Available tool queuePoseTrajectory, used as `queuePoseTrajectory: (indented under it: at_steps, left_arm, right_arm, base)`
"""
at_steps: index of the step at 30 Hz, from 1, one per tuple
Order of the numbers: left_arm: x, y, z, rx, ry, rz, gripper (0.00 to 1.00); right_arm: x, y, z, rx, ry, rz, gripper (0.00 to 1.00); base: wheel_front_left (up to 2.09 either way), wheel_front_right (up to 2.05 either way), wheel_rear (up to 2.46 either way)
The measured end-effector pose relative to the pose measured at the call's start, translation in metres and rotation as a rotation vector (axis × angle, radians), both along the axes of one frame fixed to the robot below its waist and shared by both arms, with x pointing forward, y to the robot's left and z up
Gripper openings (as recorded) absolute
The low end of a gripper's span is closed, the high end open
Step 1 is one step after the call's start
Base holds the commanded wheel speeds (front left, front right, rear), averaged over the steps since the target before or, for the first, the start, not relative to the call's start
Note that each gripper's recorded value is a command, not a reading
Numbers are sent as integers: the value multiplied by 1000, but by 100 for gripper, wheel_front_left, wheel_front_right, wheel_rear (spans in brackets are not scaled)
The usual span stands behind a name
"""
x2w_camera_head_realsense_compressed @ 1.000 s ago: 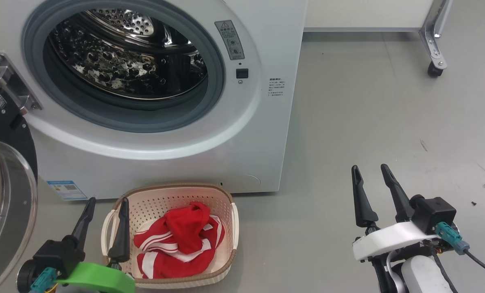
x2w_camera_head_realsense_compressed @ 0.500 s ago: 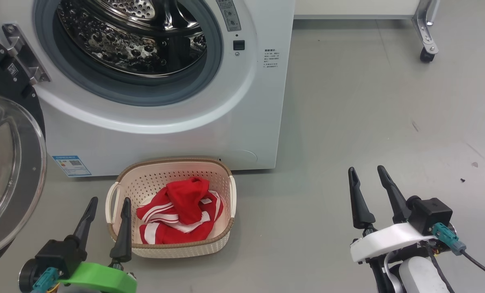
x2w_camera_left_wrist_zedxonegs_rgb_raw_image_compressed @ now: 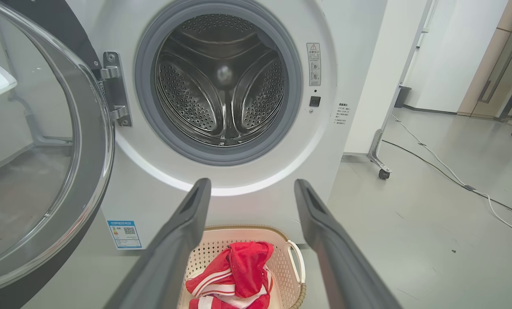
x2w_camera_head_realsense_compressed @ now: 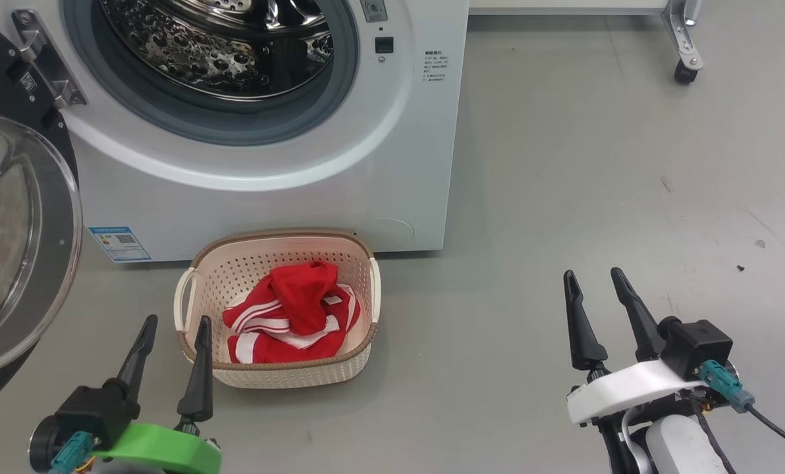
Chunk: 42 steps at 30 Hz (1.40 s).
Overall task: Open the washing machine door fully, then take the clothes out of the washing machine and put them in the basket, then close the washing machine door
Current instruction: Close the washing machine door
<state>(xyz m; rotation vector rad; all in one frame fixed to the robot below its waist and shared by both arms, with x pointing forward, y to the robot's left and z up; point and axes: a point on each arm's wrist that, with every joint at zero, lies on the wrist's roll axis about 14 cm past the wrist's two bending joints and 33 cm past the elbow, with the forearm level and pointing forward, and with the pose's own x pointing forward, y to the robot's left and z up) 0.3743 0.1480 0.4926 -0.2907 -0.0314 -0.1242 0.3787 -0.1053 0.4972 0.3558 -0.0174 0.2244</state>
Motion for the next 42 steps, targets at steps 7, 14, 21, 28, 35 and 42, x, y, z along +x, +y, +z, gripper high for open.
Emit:
queuePoseTrajectory:
  at_steps: [7, 14, 21, 28, 35, 42]
  left_arm:
    - [1, 0, -1, 0, 3, 0, 100]
    - [1, 0, -1, 1, 1, 0, 100]
    - [1, 0, 0, 1, 0, 1, 100]
    - [1, 1, 0, 1, 0, 3, 100]
    - [1, 1, 0, 2, -1, 2, 100]
    - [1, 0, 1, 8, -3, 0, 100]
  right_arm:
    - [0, 0, -1, 0, 4, 0, 100]
    - [1, 0, -2, 0, 5, -1, 100]
    - [1, 0, -2, 0, 4, -1, 100]
    - [1, 0, -2, 0, 5, 0, 100]
    - [1, 0, -2, 0, 5, -1, 100]
    - [0, -1, -2, -1, 6, -2, 100]
  base:
    - [-28, 28, 0]
    - [-3, 3, 0]
    - [0, 0, 0]
    - [0, 0, 0]
    - [0, 0, 0]
    - [0, 0, 0]
